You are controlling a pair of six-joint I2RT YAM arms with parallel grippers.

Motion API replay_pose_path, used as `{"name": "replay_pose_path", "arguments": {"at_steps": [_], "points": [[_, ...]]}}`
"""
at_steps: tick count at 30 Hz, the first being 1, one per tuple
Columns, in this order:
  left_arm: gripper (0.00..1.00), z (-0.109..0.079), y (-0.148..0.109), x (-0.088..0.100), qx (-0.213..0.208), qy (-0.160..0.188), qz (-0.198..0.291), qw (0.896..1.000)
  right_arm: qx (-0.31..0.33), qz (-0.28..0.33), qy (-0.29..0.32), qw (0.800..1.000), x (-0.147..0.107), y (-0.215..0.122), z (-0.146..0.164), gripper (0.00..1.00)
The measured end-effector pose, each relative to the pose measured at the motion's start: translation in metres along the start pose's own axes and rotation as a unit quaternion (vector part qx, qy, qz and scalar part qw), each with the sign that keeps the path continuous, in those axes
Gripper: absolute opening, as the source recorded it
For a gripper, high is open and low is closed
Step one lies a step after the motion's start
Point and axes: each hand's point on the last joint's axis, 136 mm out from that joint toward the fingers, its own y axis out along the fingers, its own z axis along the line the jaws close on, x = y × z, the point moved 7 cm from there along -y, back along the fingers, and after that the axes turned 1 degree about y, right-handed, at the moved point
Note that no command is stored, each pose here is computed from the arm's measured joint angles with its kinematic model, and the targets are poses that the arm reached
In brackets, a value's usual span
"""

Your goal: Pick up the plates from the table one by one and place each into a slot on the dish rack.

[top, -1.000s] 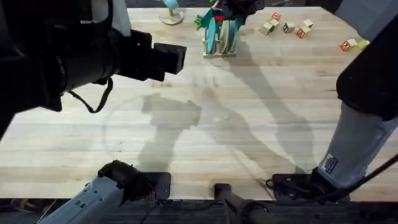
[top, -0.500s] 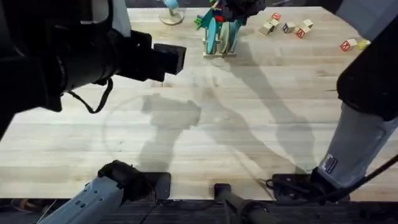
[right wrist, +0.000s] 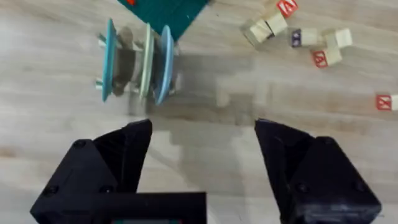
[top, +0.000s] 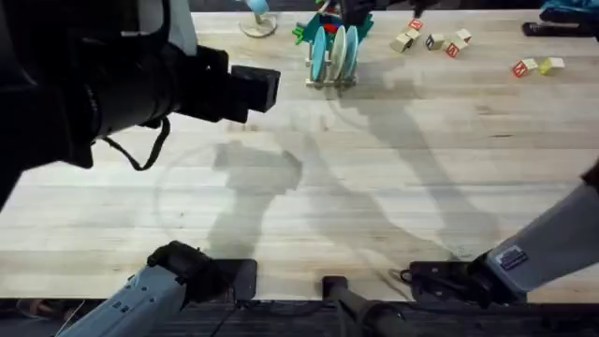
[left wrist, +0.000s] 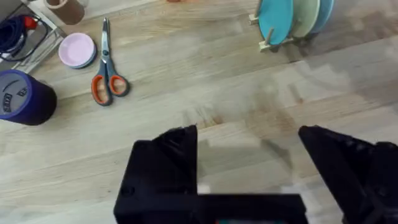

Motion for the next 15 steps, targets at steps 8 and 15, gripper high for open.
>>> {"name": "replay_pose_path", "arguments": {"at_steps": [8,15], "points": [[0.993,0.0,0.0,-0.001,0.0,0.0,0.002,1.0,0.025,0.036,-0.007,0.999,-0.025,-0.043,-0.015,0.995],[0.993,0.001,0.0,-0.008,0.002,0.004,0.022,1.0,0.05,0.044,0.001,0.998,-0.05,-0.066,-0.021,0.995]]}}
